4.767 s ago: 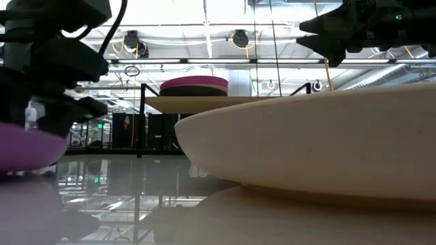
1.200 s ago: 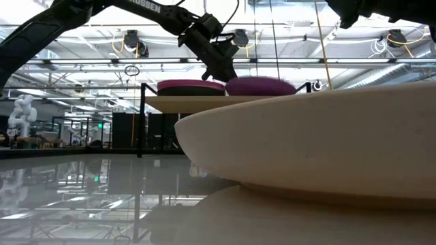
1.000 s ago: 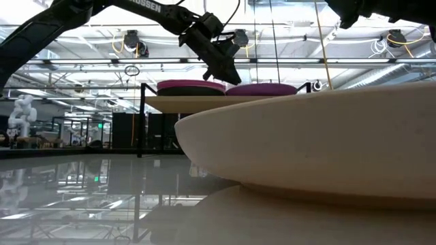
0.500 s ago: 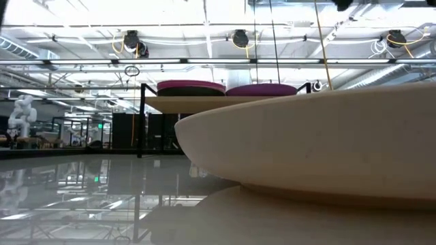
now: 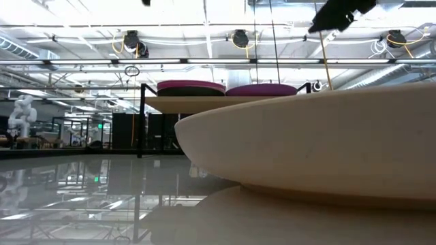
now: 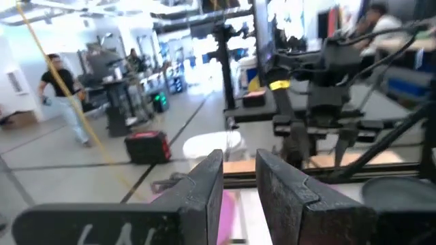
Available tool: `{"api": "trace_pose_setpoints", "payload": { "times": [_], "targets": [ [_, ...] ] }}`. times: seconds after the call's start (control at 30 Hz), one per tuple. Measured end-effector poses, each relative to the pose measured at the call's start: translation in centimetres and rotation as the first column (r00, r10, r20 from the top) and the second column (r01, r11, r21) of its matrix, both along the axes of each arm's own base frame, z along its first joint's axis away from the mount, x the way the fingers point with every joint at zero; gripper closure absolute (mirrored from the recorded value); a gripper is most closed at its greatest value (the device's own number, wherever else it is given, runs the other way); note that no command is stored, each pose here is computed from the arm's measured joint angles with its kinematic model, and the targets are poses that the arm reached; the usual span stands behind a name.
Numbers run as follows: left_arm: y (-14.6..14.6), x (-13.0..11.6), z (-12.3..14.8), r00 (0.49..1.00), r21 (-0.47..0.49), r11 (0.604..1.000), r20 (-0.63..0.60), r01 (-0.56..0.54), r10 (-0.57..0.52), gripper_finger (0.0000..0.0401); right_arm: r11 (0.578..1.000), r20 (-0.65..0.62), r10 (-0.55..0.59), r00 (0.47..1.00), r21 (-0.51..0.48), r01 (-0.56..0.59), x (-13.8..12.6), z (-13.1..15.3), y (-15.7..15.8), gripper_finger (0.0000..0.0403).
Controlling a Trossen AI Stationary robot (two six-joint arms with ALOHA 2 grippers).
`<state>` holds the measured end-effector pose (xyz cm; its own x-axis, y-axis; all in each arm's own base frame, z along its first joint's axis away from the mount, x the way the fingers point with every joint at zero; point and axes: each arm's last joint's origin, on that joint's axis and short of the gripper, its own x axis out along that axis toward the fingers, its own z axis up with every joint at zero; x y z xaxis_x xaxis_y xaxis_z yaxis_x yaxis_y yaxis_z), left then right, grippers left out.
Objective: Place and stack plates onto a shelf
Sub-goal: Stack the violet plate on top of the violet plate on the shelf
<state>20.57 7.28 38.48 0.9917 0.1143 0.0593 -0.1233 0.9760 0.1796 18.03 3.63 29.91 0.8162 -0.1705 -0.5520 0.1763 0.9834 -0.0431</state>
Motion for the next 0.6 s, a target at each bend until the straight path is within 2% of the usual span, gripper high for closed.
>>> {"api": "trace_pose_setpoints", "payload": {
  "times": [0.13,0.27,0.43,0.6],
  "targets": [
    [-0.8,-0.7,-5.0,0.996,-0.048,0.998,0.087,0.031,-0.027,0.0307,0.995,-0.111,-0.03,0.993,0.089,0.04,1.2,-2.4,0.4,0.0206],
    [-1.1,-1.2,-8.4,0.98,-0.067,0.996,0.194,0.06,-0.045,0.0307,0.983,-0.303,-0.072,0.95,0.14,0.119,1.8,-5.3,0.8,0.0206],
    [-1.0,-1.5,-10.9,0.981,-0.101,0.995,0.193,-0.001,0.021,0.0307,0.938,-0.486,-0.137,0.863,0.216,0.271,2.2,-8.2,1.1,0.0206],
    [-0.9,-1.6,-11.2,0.979,-0.103,0.992,0.182,-0.069,0.087,0.0307,0.903,-0.563,-0.188,0.805,0.223,0.367,2.4,-10.4,1.4,0.0206]
  ]
}}
